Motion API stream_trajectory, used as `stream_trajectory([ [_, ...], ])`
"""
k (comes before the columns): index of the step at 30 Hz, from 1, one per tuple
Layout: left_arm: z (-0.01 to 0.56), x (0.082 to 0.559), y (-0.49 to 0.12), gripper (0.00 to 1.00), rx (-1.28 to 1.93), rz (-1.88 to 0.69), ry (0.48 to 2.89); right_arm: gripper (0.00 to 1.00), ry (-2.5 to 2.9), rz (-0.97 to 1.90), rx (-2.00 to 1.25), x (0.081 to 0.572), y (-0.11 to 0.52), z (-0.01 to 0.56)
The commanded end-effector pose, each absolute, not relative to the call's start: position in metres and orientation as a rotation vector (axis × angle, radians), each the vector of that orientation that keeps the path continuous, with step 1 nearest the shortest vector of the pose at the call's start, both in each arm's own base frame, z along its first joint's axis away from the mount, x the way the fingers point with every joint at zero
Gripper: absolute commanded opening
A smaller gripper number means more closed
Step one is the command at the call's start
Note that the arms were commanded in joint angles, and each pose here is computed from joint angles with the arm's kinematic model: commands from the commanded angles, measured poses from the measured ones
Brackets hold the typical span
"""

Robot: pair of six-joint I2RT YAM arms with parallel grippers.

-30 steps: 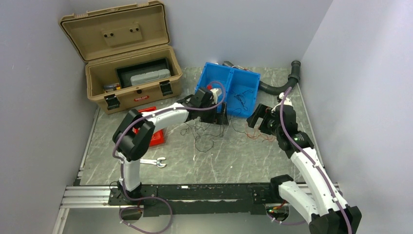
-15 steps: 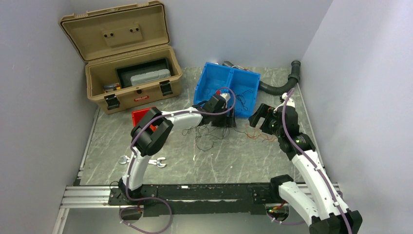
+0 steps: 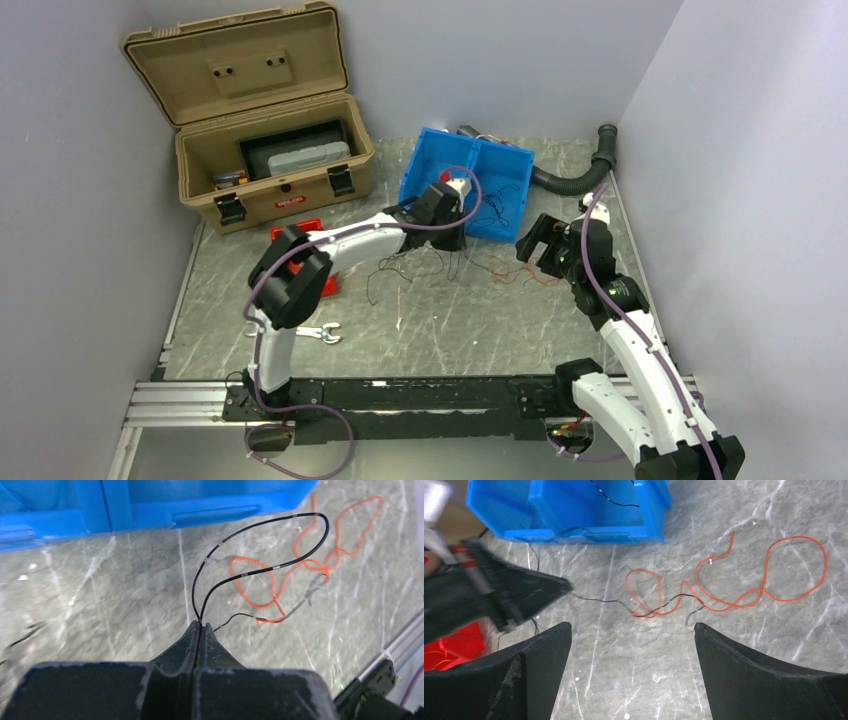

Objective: Untangle the cables

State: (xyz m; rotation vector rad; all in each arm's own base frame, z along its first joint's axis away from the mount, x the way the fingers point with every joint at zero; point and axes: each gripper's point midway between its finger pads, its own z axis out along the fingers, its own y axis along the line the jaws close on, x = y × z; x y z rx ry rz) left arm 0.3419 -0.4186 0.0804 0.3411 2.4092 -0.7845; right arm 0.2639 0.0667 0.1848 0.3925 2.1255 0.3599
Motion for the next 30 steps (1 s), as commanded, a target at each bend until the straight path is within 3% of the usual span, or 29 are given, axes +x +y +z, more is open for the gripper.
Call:
stream_trajectory([
  [1,0.181,0.346,-0.396,0.00,0.457,-0.803,2.258,0.94,2.160,0.285,0.445,0.266,0.057,0.169],
  [7,0.250,0.350,-0.390,0.00,0.500,-0.851,2.164,0.94,2.318,0.290,0.464,0.265,0.065,0.116],
  [16,0.283,0.354,-0.391,0.00,0.520,-0.883,2.113,0.94,2.307,0.344,0.484,0.272,0.071,0.086],
  [22,0.290,0.353,-0.391,0.00,0.530,-0.897,2.102,0.93,2.223,0.503,0.165,0.284,0.101,0.096],
  [30,0.304,0.353,-0.390,0.00,0.548,-0.904,2.084,0.93,2.192,0.521,-0.022,0.292,0.123,0.098],
])
